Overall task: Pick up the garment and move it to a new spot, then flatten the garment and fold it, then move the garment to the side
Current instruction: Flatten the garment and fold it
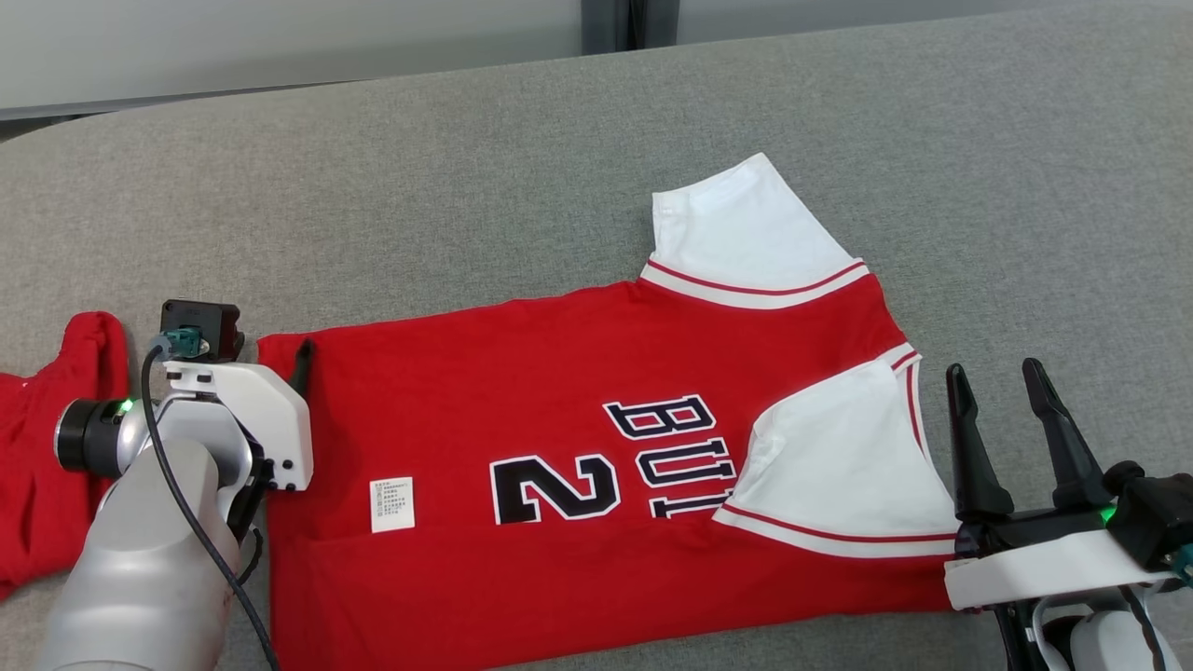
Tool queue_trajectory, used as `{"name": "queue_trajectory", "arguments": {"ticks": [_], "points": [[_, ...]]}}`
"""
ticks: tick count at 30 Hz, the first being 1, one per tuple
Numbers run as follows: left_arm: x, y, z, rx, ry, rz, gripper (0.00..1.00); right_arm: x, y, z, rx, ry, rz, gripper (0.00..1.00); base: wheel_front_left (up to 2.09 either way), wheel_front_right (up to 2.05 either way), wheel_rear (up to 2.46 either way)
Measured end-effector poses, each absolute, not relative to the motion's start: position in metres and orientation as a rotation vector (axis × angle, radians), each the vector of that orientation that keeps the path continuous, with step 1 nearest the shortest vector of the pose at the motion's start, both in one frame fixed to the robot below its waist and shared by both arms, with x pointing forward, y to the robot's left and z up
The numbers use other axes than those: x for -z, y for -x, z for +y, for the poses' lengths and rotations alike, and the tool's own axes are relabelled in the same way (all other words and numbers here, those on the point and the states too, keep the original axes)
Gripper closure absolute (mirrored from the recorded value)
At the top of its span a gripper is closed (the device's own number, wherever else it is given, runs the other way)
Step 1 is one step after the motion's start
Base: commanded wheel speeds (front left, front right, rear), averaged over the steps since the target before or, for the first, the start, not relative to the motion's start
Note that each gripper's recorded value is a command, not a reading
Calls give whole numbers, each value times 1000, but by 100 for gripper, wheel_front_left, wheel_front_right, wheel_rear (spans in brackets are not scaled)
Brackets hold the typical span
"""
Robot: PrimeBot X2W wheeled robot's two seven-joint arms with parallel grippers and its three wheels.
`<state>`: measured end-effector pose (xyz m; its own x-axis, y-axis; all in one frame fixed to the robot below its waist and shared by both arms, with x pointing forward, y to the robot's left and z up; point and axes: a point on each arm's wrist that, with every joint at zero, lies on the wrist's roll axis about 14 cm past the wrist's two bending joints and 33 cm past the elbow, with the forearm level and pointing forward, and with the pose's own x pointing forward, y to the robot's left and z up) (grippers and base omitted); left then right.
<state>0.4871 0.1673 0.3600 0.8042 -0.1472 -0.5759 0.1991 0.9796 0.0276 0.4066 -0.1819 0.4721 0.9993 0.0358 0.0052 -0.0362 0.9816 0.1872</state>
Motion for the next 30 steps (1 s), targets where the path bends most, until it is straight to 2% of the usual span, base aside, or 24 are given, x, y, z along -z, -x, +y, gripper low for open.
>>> {"name": "queue_trajectory", "arguments": {"ticks": [21,22,23,24,25,26,30], "points": [[-354,-485,155,208,-55,637,0,-465,-412,-176,-53,-182,18,0,0,0,0],[-354,-485,155,208,-54,637,20,-465,-412,-176,-53,-182,18,0,0,0,0],[-354,-485,155,207,-53,635,52,-465,-412,-176,-54,-182,19,0,0,0,0],[-354,-485,155,206,-51,636,69,-465,-412,-176,-54,-182,19,0,0,0,0],[-354,-485,156,203,-47,636,92,-465,-412,-176,-54,-182,20,0,0,0,0],[-354,-484,157,201,-48,635,100,-465,-412,-176,-54,-183,20,0,0,0,0],[-357,-484,161,192,-48,621,100,-464,-412,-175,-55,-183,22,0,0,0,0]]}}
